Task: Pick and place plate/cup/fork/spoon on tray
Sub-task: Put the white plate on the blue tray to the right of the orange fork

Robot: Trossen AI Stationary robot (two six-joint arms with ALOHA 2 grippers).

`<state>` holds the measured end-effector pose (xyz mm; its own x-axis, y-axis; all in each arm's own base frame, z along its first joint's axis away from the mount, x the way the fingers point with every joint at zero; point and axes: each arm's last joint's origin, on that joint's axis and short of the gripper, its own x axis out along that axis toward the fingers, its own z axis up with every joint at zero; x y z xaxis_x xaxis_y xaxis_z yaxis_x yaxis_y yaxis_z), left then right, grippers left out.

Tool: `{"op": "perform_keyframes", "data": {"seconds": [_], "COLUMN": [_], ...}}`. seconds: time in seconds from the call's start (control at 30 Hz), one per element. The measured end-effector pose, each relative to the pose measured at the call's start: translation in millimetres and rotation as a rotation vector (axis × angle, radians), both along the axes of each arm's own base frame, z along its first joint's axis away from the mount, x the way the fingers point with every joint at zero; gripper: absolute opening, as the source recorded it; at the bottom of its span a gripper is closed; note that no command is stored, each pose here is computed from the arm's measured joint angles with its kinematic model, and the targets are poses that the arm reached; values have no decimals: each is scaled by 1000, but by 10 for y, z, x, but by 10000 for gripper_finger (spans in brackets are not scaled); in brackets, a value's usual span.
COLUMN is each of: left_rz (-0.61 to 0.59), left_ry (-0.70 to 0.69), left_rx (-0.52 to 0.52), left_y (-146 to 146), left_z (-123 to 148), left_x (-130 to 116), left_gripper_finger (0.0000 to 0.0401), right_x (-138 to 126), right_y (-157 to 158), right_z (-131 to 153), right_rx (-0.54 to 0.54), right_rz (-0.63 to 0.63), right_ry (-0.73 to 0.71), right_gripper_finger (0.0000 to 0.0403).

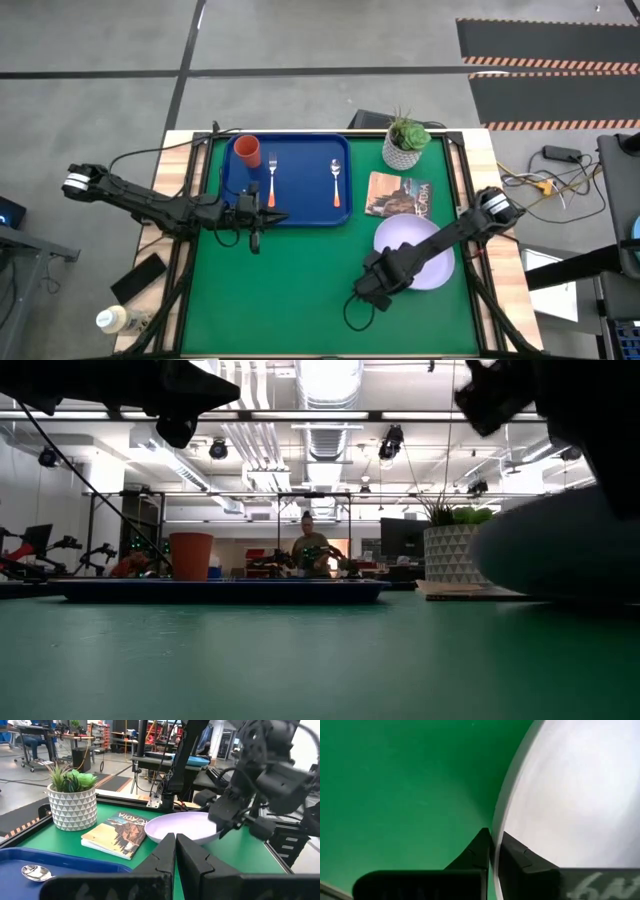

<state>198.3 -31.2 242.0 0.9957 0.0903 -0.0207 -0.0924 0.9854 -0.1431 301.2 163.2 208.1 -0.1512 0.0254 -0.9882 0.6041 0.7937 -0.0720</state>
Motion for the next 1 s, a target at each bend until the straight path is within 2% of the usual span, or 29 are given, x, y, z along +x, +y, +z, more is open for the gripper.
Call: {"op": "perform_keyframes", "data": {"seconds": [0.17,0.37,0.53,0.67,0.83,1.0], "left_rz": [1,0,0,1,1,1], "left_ry": [0,1,0,0,-2,-15], "left_rx": [0,1,0,0,0,-3], "left_y": [2,1,1,1,2,1], "left_z": [0,-1,-1,-1,2,16], "left_x": [0,1,1,1,1,-1], "left_gripper_finger": [0,0,0,0,0,0], "right_x": [99,211,282,351,543,724], "right_y": [69,100,102,95,8,-171], "right_z": [291,659,865,954,965,856], "right_rx": [8,-100,-215,-290,-315,-351], "right_rz": [47,152,313,465,591,686], "right_ry": [-89,-269,-394,-467,-574,-556], "right_gripper_finger": [10,10,10,10,10,10]}}
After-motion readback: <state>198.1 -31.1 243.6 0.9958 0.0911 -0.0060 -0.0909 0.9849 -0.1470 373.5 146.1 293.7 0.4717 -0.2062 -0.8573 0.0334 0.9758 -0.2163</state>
